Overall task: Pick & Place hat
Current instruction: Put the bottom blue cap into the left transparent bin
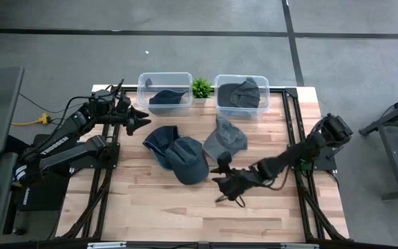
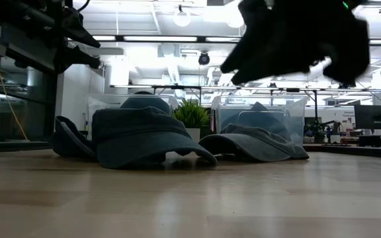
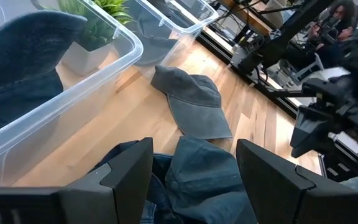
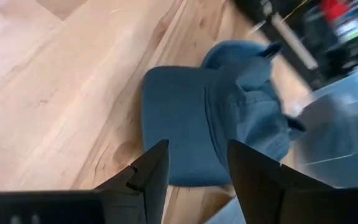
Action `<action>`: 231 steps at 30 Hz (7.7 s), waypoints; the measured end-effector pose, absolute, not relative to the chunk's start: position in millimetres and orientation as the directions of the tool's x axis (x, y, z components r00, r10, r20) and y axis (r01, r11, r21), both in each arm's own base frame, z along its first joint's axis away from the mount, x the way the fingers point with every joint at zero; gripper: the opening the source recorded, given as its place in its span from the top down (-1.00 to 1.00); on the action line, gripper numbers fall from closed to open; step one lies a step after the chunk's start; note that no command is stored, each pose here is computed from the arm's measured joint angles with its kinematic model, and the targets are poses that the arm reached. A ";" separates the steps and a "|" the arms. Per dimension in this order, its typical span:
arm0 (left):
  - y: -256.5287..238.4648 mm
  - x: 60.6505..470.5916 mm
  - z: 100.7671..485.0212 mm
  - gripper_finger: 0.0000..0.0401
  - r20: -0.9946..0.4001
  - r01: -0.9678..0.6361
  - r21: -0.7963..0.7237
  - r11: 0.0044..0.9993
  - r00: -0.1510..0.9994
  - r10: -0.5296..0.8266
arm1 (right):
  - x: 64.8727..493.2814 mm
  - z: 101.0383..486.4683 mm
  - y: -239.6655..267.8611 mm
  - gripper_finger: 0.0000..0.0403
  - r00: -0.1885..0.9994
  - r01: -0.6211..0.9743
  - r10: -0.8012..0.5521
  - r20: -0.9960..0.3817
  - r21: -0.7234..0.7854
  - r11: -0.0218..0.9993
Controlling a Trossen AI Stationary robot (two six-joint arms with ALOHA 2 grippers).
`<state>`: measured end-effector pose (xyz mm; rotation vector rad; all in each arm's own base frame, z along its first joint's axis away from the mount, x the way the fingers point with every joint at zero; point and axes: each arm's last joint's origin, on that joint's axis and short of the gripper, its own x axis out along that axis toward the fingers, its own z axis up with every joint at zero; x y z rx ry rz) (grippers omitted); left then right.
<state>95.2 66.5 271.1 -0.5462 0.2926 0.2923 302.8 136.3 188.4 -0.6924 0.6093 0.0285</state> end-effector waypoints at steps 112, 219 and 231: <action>71.4 98.9 272.9 -0.13 -0.334 -0.386 -0.483 0.786 0.911 0.243 | 361.8 121.0 126.7 0.99 0.826 -0.110 -0.388 -0.410 -0.791 0.602; 48.0 170.4 289.7 -0.61 -0.059 0.303 -0.030 0.953 0.951 -0.304 | 208.1 384.6 24.8 1.00 0.993 0.119 -0.120 -0.003 -0.135 0.984; 48.5 170.9 296.8 -0.61 0.001 0.292 0.019 0.956 0.956 -0.292 | 216.4 380.8 26.1 1.00 0.993 0.118 -0.120 -0.011 -0.137 0.984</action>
